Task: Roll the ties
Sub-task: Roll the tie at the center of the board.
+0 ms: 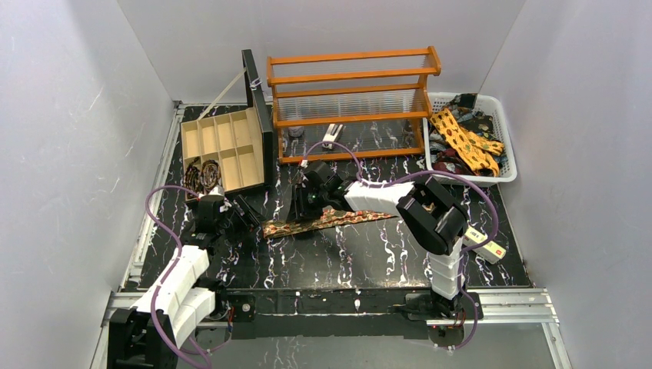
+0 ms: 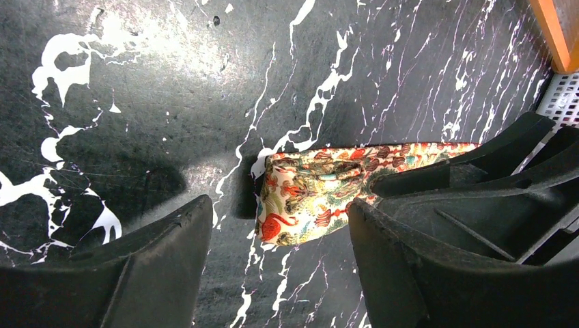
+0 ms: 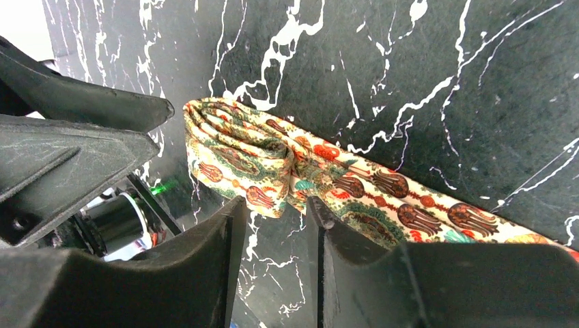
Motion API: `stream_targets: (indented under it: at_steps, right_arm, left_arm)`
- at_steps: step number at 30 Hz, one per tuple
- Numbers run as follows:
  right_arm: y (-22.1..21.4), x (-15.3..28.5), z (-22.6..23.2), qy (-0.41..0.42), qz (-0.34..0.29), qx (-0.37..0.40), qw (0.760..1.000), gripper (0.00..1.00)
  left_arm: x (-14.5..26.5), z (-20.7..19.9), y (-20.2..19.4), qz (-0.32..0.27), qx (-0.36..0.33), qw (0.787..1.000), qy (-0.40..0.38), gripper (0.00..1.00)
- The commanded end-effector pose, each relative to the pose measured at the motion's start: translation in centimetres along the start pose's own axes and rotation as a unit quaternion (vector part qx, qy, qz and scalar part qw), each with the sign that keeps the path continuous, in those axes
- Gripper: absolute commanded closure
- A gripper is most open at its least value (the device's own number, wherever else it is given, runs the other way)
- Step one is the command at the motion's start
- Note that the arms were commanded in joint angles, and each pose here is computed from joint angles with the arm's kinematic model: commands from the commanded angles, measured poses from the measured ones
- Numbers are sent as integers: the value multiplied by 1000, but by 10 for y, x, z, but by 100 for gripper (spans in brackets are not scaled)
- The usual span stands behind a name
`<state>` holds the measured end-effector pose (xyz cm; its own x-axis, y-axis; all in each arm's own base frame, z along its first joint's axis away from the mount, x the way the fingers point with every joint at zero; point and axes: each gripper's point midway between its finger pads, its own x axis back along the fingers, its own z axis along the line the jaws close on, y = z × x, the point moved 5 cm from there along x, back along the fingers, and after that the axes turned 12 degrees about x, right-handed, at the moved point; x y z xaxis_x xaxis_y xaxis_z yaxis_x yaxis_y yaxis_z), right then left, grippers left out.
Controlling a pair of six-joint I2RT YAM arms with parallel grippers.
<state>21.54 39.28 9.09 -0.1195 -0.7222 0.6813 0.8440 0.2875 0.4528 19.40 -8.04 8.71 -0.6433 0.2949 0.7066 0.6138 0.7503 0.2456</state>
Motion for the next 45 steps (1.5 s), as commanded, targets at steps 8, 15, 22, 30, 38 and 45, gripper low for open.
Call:
stream_targets:
  at_steps: [8, 15, 22, 30, 38, 45]
  right_arm:
    - [6, -4, 10, -3, 1, 0, 1000, 58]
    - [4, -13, 3, -22, 18, -8, 1000, 59]
    - [-9, -20, -10, -49, 48, -22, 997, 68]
    - [-17, -25, -18, -60, 68, -28, 996, 68]
    - [-21, -28, -23, -65, 80, -30, 994, 68]
    - [-22, -27, -24, -65, 83, -29, 994, 68]
  left_arm:
    - [-2, 1, -5, 20, 0, 1000, -14, 33]
    - [-6, 4, -12, 32, 2, 999, -32, 38]
    - [-9, 5, -16, 34, -4, 998, -53, 43]
    - [-13, 2, -18, 39, -14, 996, -85, 46]
    - [-24, 6, -27, 68, -8, 993, -99, 54]
    - [-29, 13, -30, 74, 6, 993, -94, 60]
